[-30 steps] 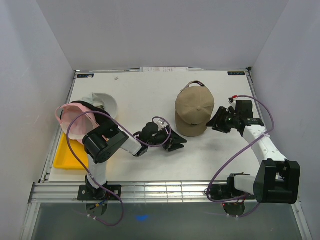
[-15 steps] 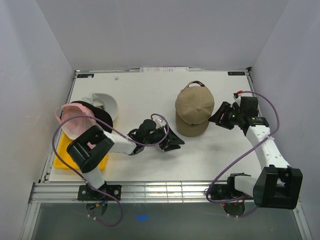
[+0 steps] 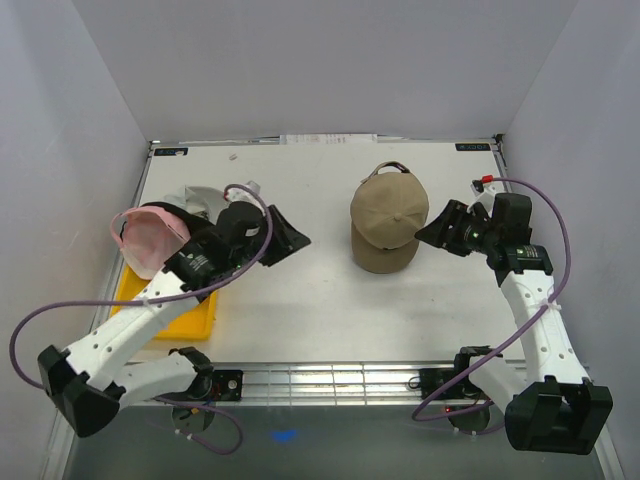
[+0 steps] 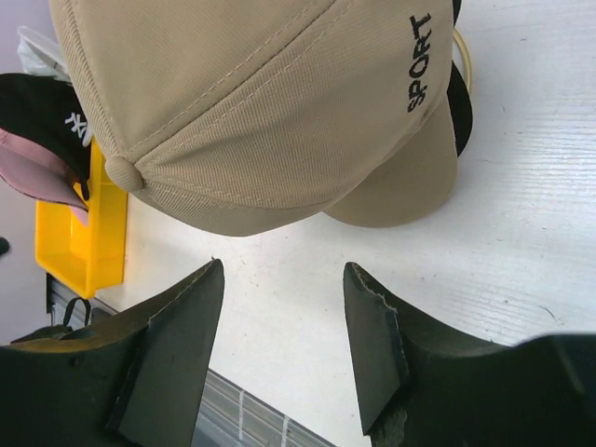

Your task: Stack the hats

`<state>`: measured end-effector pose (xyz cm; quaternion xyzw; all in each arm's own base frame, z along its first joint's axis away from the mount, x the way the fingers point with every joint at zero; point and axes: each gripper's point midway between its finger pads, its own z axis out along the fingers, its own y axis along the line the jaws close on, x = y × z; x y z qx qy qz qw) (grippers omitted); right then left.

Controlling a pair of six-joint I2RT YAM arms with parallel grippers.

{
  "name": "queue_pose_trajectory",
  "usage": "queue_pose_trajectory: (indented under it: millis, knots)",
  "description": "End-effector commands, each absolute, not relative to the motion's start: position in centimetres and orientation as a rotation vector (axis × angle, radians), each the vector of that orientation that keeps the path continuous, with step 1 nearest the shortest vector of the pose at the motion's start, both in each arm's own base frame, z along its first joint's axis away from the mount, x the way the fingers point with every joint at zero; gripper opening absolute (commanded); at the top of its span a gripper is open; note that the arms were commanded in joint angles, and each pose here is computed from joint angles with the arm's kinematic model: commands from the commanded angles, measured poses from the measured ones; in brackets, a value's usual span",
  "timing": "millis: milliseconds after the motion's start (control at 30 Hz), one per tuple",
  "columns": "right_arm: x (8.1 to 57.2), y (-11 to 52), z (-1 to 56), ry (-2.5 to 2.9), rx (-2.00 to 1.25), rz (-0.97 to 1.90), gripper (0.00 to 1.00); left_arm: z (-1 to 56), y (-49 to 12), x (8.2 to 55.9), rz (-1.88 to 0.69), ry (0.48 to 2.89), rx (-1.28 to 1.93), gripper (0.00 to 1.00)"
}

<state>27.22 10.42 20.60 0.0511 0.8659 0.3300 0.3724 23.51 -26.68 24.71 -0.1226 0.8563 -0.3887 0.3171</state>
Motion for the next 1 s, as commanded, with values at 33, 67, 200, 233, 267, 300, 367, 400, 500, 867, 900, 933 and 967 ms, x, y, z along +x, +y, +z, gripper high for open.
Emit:
queue_pose_trajectory:
  millis: [33, 67, 200, 233, 267, 300, 367, 400, 500, 867, 900, 933, 967]
  knots:
    - [26.7, 11.1, 21.9, 2.188, 0.043, 0.879, 0.6, 21.1, -13.2, 22.3, -0.359, 2.324, -0.595, 0.55]
    - [26.7, 11.2, 21.8, 2.189, 0.038, 0.887, 0.6, 21.3, -12.0, 22.3, -0.317, 2.309, -0.63, 0.55]
    - [26.7, 11.6, 21.9, 2.187, 0.024, 0.902, 0.6, 21.5, -7.0, 22.0, -0.045, 2.259, -0.748, 0.56]
    - [26.6, 11.7, 21.9, 2.186, 0.02, 0.903, 0.6, 21.6, -6.3, 22.0, -0.004, 2.251, -0.764, 0.56]
    - [26.6, 11.6, 21.9, 2.183, 0.017, 0.902, 0.6, 21.9, -5.8, 22.2, 0.027, 2.238, -0.774, 0.56]
    - [26.7, 11.7, 21.9, 2.178, 0.015, 0.905, 0.6, 21.8, -4.7, 22.2, 0.083, 2.231, -0.801, 0.56]
    - [26.5, 11.8, 21.5, 2.186, 0.017, 0.919, 0.6, 21.8, -3.1, 23.0, 0.162, 2.211, -0.847, 0.57]
    - [26.5, 11.8, 21.4, 2.191, 0.019, 0.919, 0.6, 21.9, -2.6, 23.2, 0.191, 2.214, -0.836, 0.56]
    - [26.1, 12.5, 21.3, 2.204, -0.018, 0.92, 0.6, 22.4, -0.6, 24.3, 0.279, 2.191, -0.851, 0.54]
    - [26.1, 13.1, 21.5, 2.216, -0.056, 0.91, 0.6, 19.9, 1.8, 28.8, 0.288, 2.233, -0.853, 0.48]
    - [26.1, 13.2, 21.5, 2.218, -0.059, 0.91, 0.6, 19.6, 1.8, 29.0, 0.285, 2.238, -0.848, 0.48]
    - [26.1, 13.2, 21.5, 2.217, -0.061, 0.907, 0.6, 19.4, 1.8, 29.2, 0.282, 2.241, -0.846, 0.47]
    - [26.1, 13.1, 21.6, 2.214, -0.059, 0.901, 0.6, 19.5, 2.0, 29.7, 0.273, 2.232, -0.846, 0.47]
